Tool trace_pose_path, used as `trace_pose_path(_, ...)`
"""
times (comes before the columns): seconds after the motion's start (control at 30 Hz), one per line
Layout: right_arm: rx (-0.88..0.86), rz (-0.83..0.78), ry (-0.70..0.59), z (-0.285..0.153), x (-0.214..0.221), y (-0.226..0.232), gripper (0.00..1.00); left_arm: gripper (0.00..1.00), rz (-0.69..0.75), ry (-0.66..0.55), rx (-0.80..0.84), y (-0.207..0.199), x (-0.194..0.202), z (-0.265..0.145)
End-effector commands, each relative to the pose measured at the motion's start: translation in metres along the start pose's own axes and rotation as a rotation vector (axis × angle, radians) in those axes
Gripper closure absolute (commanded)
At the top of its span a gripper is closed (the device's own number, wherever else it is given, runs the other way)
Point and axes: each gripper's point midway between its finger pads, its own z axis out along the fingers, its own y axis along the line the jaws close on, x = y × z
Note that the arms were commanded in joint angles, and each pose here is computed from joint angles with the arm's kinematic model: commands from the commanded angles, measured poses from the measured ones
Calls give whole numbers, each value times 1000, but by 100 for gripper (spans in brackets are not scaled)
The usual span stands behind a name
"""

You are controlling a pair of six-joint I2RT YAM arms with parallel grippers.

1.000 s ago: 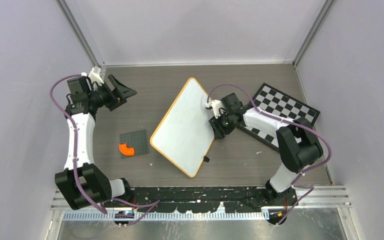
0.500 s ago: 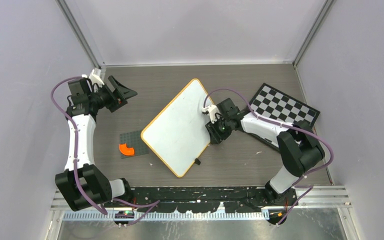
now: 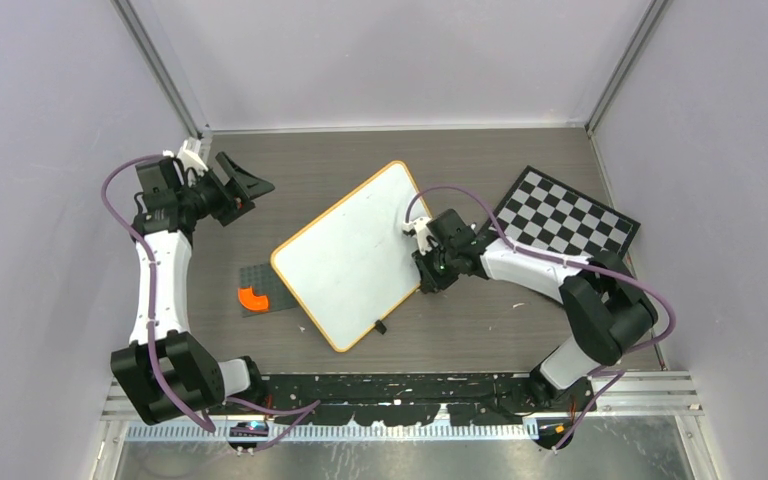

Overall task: Write a sentence on the whiteboard
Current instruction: Adjust the whiteboard at the center of the board.

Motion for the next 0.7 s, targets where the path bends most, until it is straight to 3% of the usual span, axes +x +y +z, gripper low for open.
trace_pose_path(0.0, 82, 32, -125, -15, -21, -9, 100, 18, 43, -55, 7, -5, -10, -6)
trace_pose_path(0.1, 145, 50, -160, -29, -25, -16, 100, 18, 39, -57, 2, -4, -10, -6)
trace_pose_path(0.3, 195, 172, -68, -40, -8, -18, 100, 17, 42, -77, -14, 1, -9, -6)
trace_pose_path(0.47, 180, 305, -78, -35, -1, -11, 100, 16, 45, -81, -17, 1, -9, -7)
trace_pose_path(0.67, 122, 307, -81, -31, 5, 10, 100, 16, 46, -87, -23, 1, -9, -8)
